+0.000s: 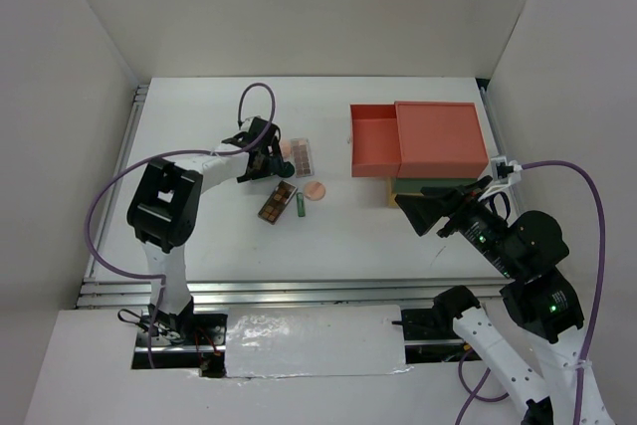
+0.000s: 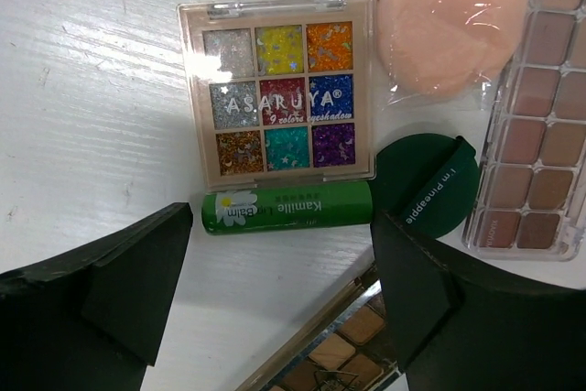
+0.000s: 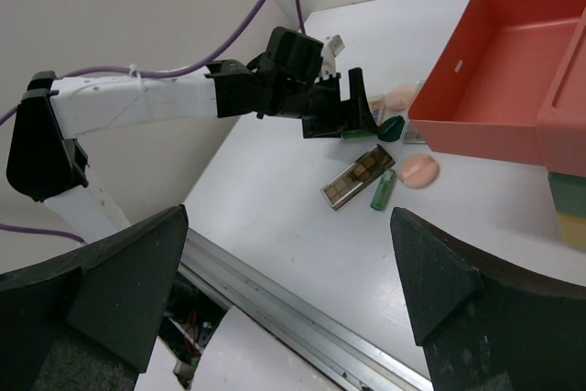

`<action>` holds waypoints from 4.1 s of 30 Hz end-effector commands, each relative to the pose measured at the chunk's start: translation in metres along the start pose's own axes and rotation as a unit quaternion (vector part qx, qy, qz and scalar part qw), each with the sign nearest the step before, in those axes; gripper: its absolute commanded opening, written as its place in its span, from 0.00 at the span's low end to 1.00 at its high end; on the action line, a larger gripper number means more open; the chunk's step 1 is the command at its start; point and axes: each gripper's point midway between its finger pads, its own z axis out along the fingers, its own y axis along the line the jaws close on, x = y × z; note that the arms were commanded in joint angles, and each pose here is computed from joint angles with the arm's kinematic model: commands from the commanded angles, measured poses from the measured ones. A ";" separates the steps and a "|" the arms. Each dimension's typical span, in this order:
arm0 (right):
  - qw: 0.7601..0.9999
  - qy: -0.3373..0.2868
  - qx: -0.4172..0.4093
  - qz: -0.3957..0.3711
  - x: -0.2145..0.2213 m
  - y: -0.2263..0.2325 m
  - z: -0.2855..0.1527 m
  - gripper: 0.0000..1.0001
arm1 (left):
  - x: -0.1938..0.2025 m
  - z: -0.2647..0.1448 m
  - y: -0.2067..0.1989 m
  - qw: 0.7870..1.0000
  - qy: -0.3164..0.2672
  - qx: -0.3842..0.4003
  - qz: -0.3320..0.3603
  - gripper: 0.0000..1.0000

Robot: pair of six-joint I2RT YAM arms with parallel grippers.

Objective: Organize the makeup

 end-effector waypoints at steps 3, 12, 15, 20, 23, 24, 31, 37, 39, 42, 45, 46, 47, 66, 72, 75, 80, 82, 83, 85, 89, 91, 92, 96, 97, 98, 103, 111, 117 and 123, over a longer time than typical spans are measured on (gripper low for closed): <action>1.000 -0.017 -0.018 -0.014 -0.010 0.008 0.004 1.00 | 0.004 0.012 0.004 1.000 0.002 -0.005 -0.004 0.90; 1.000 -0.021 -0.015 -0.014 -0.011 0.007 0.003 1.00 | -0.001 0.004 0.003 1.000 -0.003 -0.003 0.001 0.46; 1.000 -0.020 -0.011 -0.014 -0.011 0.005 0.004 1.00 | -0.014 -0.019 0.001 1.000 -0.027 0.014 -0.005 0.46; 1.000 -0.023 -0.011 -0.014 -0.012 0.005 0.005 1.00 | -0.037 -0.068 -0.012 0.997 -0.071 0.043 0.005 0.43; 0.999 -0.028 -0.009 -0.016 -0.014 0.005 0.003 1.00 | -0.055 -0.106 -0.031 0.991 -0.106 0.081 0.014 0.40; 0.999 -0.030 -0.005 -0.016 -0.015 0.004 0.003 1.00 | -0.059 -0.117 -0.043 0.988 -0.113 0.100 0.019 0.40; 0.998 -0.055 0.006 -0.022 -0.026 0.003 -0.006 1.00 | -0.091 -0.213 -0.150 0.935 -0.202 0.271 0.103 0.41; 0.998 -0.051 0.009 -0.024 -0.023 0.002 -0.007 1.00 | -0.103 -0.254 -0.222 0.887 -0.227 0.379 0.138 0.45; 0.999 -0.048 0.010 -0.023 -0.022 0.001 -0.006 1.00 | -0.100 -0.259 -0.244 0.879 -0.227 0.391 0.148 0.46; 0.998 -0.051 0.013 -0.024 -0.023 0.000 -0.007 1.00 | -0.094 -0.261 -0.267 0.876 -0.230 0.394 0.159 0.54; 0.998 -0.050 0.016 -0.024 -0.021 -0.002 -0.008 1.00 | -0.088 -0.252 -0.282 0.881 -0.222 0.384 0.167 0.61; 0.998 -0.048 0.018 -0.024 -0.021 -0.003 -0.007 1.00 | -0.087 -0.247 -0.283 0.885 -0.221 0.375 0.167 0.66; 0.998 -0.046 0.019 -0.025 -0.019 -0.004 -0.007 1.00 | -0.085 -0.241 -0.287 0.886 -0.215 0.374 0.171 0.68; 0.998 -0.047 0.021 -0.028 -0.018 -0.006 -0.006 1.00 | -0.087 -0.250 -0.128 0.948 -0.268 0.153 0.083 0.99; 0.999 -0.036 0.006 -0.025 -0.017 -0.001 0.000 1.00 | -0.003 -0.201 -0.074 0.973 -0.182 0.135 0.039 0.98; 0.999 -0.034 -0.003 -0.020 -0.015 0.001 0.005 1.00 | 0.022 -0.175 -0.075 0.978 -0.151 0.132 0.052 0.87; 1.000 -0.023 -0.013 -0.012 -0.012 0.003 0.013 1.00 | 0.046 -0.129 -0.087 0.986 -0.109 0.099 0.083 0.76; 1.000 -0.018 -0.012 -0.011 -0.010 0.002 0.016 1.00 | 0.060 -0.109 -0.091 0.988 -0.089 0.091 0.092 0.74; 1.000 -0.018 -0.008 -0.011 -0.011 0.001 0.017 1.00 | 0.061 -0.105 -0.095 0.988 -0.086 0.093 0.091 0.74; 1.000 -0.017 -0.007 -0.011 -0.010 -0.001 0.019 1.00 | 0.074 -0.088 -0.098 0.990 -0.067 0.083 0.096 0.73; 1.000 -0.010 -0.015 -0.009 -0.008 0.002 0.023 1.00 | 0.081 -0.072 -0.103 0.992 -0.055 0.071 0.094 0.70; 1.000 -0.007 -0.016 -0.009 -0.006 0.002 0.024 1.00 | 0.084 -0.067 -0.101 0.992 -0.053 0.062 0.093 0.69; 1.000 -0.009 -0.018 -0.009 -0.008 0.003 0.023 1.00 | 0.083 -0.065 -0.101 0.992 -0.055 0.063 0.093 0.68; 1.000 -0.014 -0.019 -0.009 -0.008 0.003 0.021 1.00 | 0.095 -0.050 -0.099 0.993 -0.038 0.050 0.097 0.56; 1.000 -0.014 -0.017 -0.009 -0.008 0.002 0.021 1.00 | 0.097 -0.048 -0.099 0.993 -0.034 0.051 0.098 0.51; 1.000 -0.014 -0.018 -0.009 -0.008 0.003 0.020 1.00 | 0.100 -0.047 -0.099 0.994 -0.031 0.050 0.095 0.45; 1.000 -0.018 -0.015 -0.011 -0.010 0.002 0.019 1.00 | 0.111 -0.043 -0.088 0.995 -0.021 0.040 0.088 0.43; 1.000 -0.022 -0.012 -0.013 -0.012 0.002 0.017 1.00 | 0.082 -0.105 -0.081 0.994 -0.072 0.053 0.069 0.00; 0.999 -0.041 0.008 -0.021 -0.022 -0.002 0.014 1.00 | 0.015 -0.213 -0.113 0.962 -0.178 0.201 0.052 0.00; 0.998 -0.042 0.037 -0.014 -0.022 -0.014 0.022 1.00 | -0.058 -0.301 -0.176 0.901 -0.271 0.336 0.041 0.03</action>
